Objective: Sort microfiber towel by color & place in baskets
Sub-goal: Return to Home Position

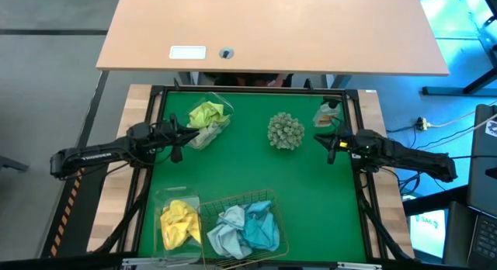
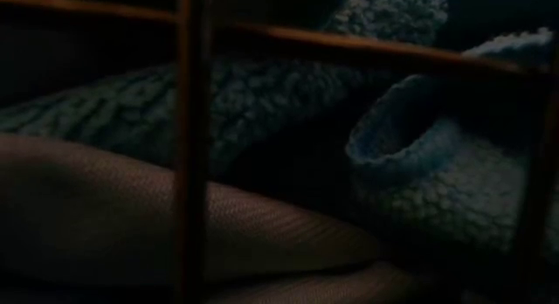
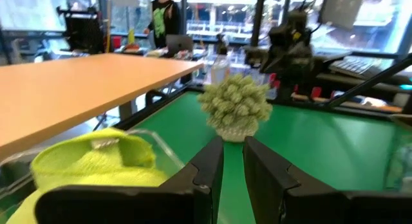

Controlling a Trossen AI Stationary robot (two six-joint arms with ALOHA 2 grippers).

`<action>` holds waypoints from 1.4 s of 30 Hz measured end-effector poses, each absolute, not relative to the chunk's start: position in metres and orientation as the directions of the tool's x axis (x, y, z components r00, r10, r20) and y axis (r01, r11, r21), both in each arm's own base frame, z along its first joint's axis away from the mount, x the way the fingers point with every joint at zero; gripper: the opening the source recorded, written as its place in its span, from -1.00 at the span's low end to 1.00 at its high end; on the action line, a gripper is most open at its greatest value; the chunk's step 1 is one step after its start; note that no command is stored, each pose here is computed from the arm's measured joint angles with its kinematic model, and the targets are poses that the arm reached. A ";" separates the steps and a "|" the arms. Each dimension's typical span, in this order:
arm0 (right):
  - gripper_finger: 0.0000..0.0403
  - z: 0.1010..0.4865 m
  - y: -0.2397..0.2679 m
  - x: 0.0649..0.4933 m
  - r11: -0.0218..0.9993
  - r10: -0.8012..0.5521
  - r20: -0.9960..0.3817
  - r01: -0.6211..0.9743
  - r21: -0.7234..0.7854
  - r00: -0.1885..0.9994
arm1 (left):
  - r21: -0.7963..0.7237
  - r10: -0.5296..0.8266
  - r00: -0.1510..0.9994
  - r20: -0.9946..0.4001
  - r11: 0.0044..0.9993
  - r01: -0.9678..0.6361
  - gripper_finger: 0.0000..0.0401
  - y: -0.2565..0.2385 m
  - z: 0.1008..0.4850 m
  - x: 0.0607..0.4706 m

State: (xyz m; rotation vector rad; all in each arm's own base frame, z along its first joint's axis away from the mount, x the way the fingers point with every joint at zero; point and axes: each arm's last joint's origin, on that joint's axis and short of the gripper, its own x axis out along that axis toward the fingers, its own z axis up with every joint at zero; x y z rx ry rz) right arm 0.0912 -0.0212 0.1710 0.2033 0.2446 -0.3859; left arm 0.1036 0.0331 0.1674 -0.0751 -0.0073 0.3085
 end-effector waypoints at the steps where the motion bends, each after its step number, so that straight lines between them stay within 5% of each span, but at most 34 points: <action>1: -0.78 0.169 -0.021 0.091 0.908 -0.345 -0.284 0.395 0.141 0.895 | -0.075 0.294 0.956 0.008 0.953 -0.292 -0.72 0.032 0.169 0.103; 5: -0.97 0.161 -0.021 0.093 0.909 -0.343 -0.293 0.393 0.135 0.893 | -0.075 0.256 0.965 0.050 0.965 -0.252 -0.72 0.027 0.172 0.102; 34: -0.93 0.161 -0.021 0.093 0.919 -0.329 -0.292 0.376 0.121 0.898 | -0.075 0.069 0.982 0.173 0.996 -0.056 -0.72 0.006 0.182 0.096; 42: -0.93 0.169 -0.020 0.086 0.921 -0.333 -0.182 0.360 0.146 0.925 | -0.075 0.057 0.983 0.173 0.996 -0.044 -0.72 0.005 0.182 0.096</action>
